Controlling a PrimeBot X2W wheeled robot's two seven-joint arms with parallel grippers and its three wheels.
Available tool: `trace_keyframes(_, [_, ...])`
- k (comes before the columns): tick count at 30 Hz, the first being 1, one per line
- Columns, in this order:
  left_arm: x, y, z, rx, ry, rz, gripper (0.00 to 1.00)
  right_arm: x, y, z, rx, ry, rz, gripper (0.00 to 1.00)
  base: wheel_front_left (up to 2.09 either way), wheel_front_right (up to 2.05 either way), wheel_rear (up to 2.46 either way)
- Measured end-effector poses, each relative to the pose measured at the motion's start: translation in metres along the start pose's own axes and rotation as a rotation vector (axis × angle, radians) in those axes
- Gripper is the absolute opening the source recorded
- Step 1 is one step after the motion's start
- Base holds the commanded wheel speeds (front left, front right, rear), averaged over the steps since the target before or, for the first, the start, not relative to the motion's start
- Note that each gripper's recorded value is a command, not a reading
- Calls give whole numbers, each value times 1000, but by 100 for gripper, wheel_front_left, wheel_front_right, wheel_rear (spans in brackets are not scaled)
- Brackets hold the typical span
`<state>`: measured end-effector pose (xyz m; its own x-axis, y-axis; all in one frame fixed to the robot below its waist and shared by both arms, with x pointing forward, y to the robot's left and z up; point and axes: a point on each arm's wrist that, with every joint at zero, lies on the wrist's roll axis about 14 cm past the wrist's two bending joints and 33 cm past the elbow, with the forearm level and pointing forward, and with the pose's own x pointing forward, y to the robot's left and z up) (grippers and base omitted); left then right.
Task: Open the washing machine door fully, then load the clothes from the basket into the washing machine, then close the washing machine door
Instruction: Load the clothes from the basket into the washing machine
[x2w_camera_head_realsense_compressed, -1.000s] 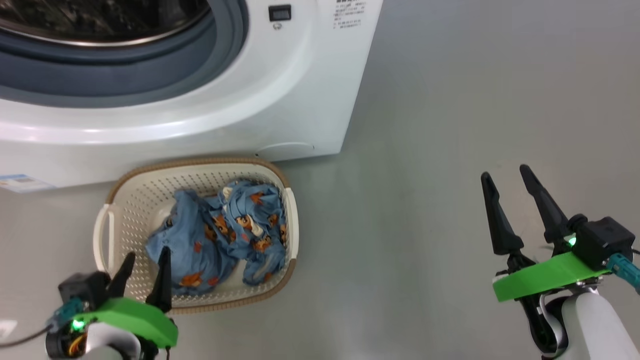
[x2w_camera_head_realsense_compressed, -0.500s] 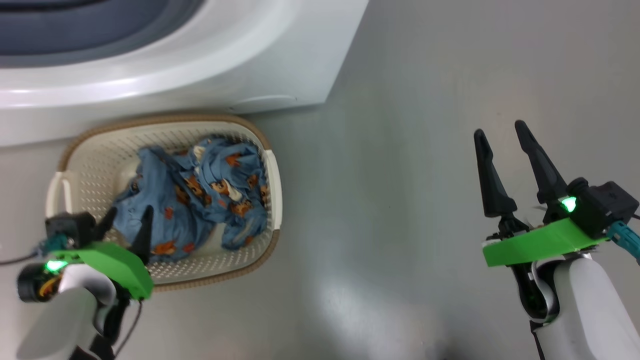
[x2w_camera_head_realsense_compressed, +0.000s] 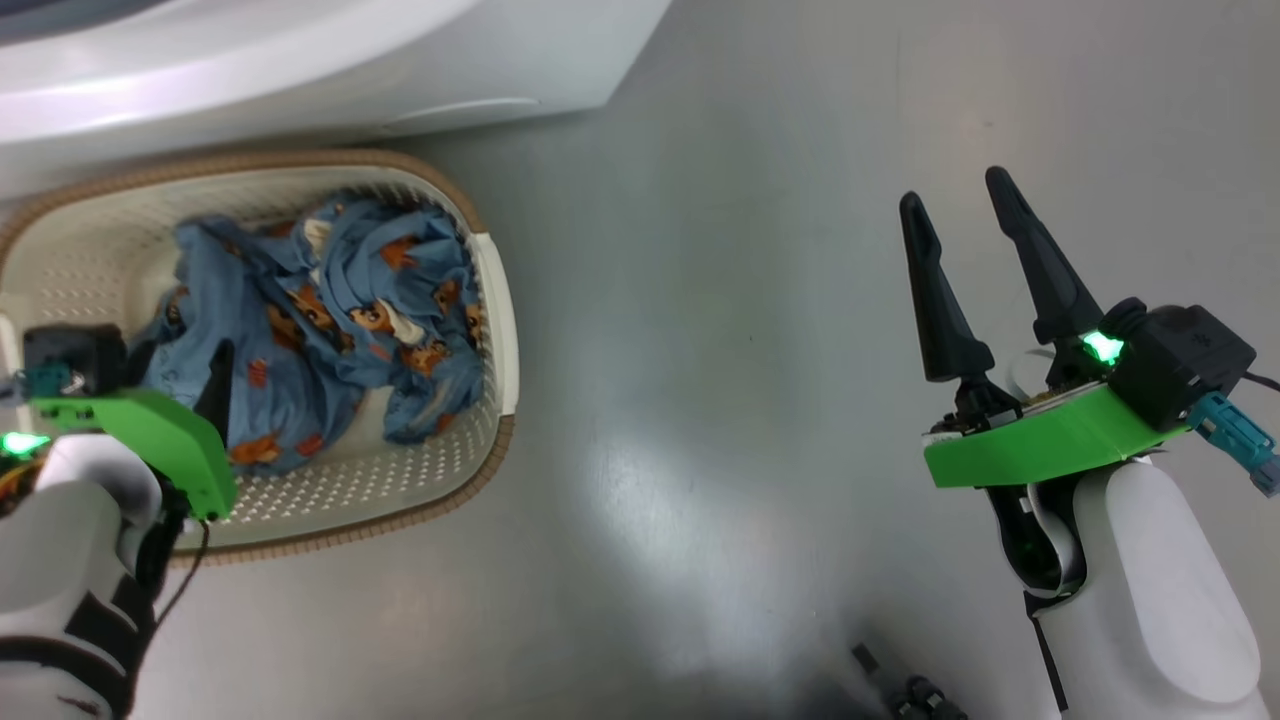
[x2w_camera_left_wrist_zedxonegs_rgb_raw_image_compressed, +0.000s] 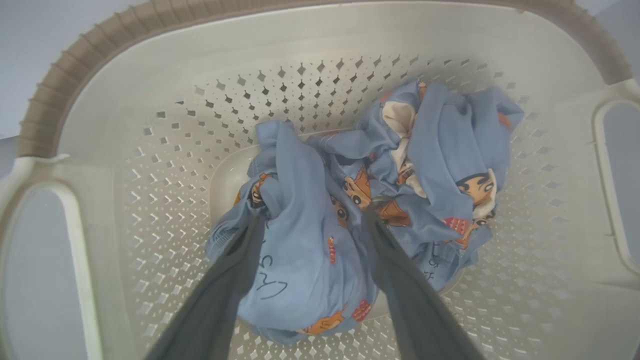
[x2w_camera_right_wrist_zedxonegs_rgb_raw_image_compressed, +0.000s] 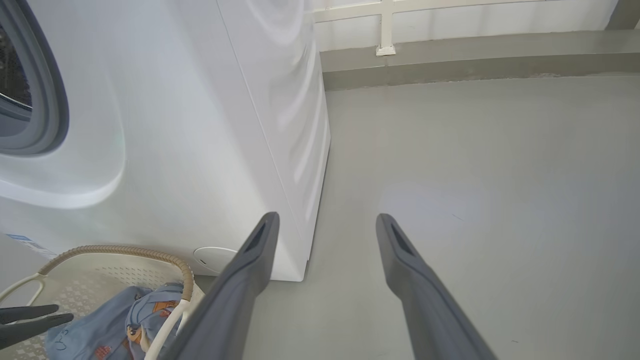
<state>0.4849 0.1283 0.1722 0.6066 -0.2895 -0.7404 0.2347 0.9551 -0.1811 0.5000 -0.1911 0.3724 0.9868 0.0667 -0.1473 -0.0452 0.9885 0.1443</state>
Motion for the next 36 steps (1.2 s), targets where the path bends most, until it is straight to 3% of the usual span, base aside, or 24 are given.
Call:
trace_keyframes(16, [37,19,-26,77,162,5,100,7,-2,-26,-6,50,1,100,0,0,0])
trace_keyframes(28, [51,12,-52,75,286,-22,100,7,-7,-35,-20,69,-3,100,0,0,0])
trace_keyframes(29, [51,11,-54,75,294,-24,95,7,-7,-35,-21,70,-3,100,0,0,0])
trace_keyframes(30, [51,11,-56,78,305,-26,47,7,-7,-35,-22,71,-4,100,0,0,0])
trace_keyframes(31, [51,10,-56,77,310,-28,18,6,-7,-35,-22,72,-4,100,0,0,0])
trace_keyframes(32, [52,9,-57,70,315,-30,0,6,-7,-34,-23,71,-4,100,0,0,0])
trace_keyframes(36, [51,5,-53,50,307,-36,0,6,-7,-31,-23,65,-3,100,0,0,0])
